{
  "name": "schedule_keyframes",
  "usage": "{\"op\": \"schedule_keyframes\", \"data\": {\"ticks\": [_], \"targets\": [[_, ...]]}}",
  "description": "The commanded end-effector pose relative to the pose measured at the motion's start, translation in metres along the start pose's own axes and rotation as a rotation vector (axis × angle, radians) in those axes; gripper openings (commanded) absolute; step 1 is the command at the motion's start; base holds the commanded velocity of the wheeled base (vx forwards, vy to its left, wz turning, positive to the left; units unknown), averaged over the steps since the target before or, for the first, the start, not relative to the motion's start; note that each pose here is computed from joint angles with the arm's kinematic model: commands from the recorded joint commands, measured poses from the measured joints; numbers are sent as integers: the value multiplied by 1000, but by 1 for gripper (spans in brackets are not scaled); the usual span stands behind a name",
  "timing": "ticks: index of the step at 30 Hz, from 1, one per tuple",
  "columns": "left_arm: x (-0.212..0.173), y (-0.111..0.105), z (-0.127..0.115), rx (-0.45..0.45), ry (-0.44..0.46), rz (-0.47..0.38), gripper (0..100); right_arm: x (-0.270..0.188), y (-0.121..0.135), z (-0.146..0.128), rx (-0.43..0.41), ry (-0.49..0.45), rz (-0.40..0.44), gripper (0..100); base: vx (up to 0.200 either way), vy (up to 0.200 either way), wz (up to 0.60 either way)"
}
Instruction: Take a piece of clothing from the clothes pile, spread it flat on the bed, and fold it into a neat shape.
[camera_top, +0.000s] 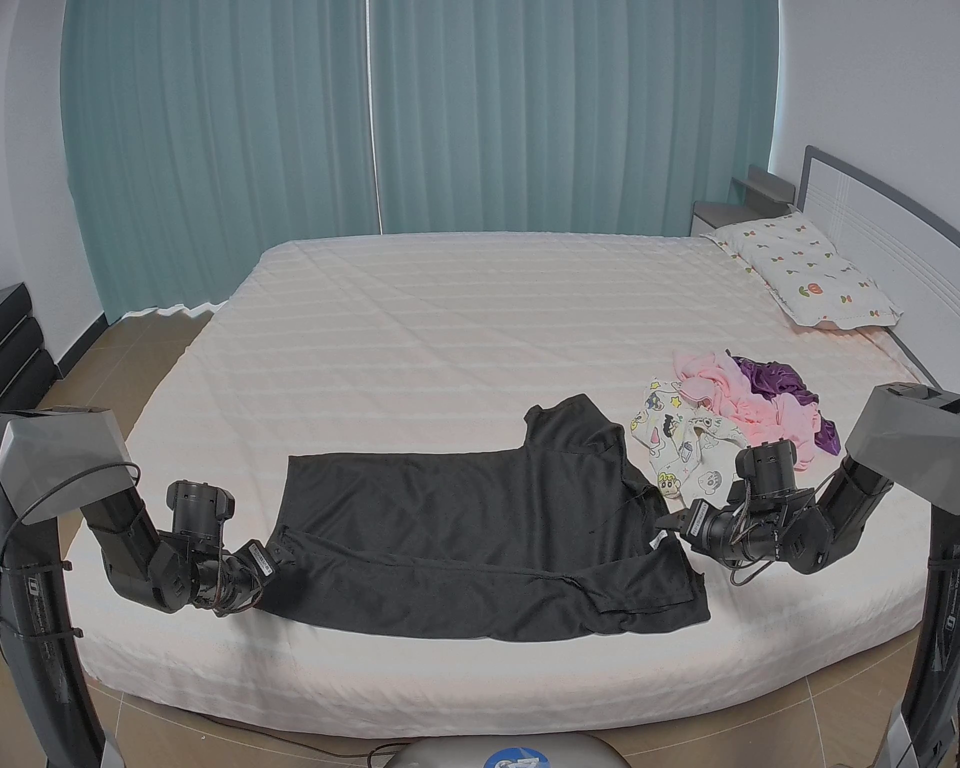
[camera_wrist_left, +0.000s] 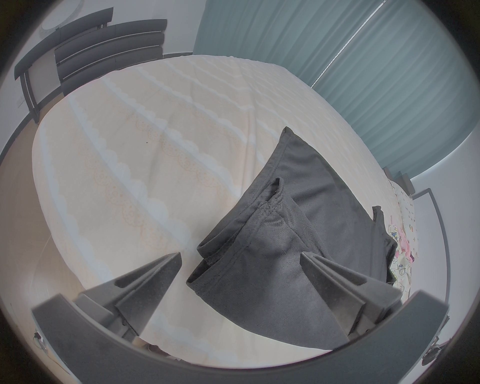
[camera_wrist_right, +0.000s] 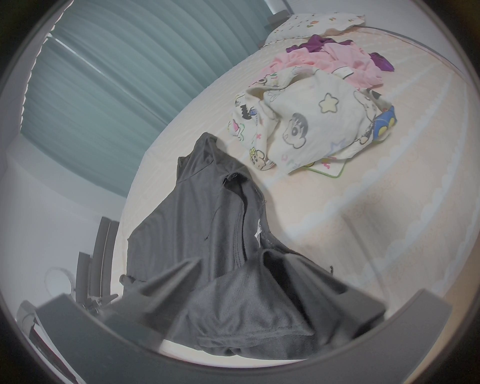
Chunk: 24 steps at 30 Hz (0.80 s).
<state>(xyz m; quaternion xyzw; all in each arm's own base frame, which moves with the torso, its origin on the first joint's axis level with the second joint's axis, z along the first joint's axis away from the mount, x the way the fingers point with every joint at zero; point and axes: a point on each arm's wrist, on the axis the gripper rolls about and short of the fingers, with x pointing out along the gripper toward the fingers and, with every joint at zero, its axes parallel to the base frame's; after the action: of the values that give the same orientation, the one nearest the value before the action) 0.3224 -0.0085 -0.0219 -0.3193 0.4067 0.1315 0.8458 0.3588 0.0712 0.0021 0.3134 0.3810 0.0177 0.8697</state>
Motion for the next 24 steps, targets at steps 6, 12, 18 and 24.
{"op": "schedule_keyframes", "data": {"ticks": [6,12,18,24], "targets": [[-1,0,1,-4,0,-7,100,-37,23,-46,143,64,-21,100,0,0,0],[-2,2,0,-6,8,-4,100,-33,24,-64,242,72,-72,100,0,0,0],[0,4,0,-8,12,0,100,-25,21,-76,238,93,-108,100,0,0,0],[0,4,0,-8,13,-1,100,-16,21,-80,229,80,-119,100,0,0,0]]}}
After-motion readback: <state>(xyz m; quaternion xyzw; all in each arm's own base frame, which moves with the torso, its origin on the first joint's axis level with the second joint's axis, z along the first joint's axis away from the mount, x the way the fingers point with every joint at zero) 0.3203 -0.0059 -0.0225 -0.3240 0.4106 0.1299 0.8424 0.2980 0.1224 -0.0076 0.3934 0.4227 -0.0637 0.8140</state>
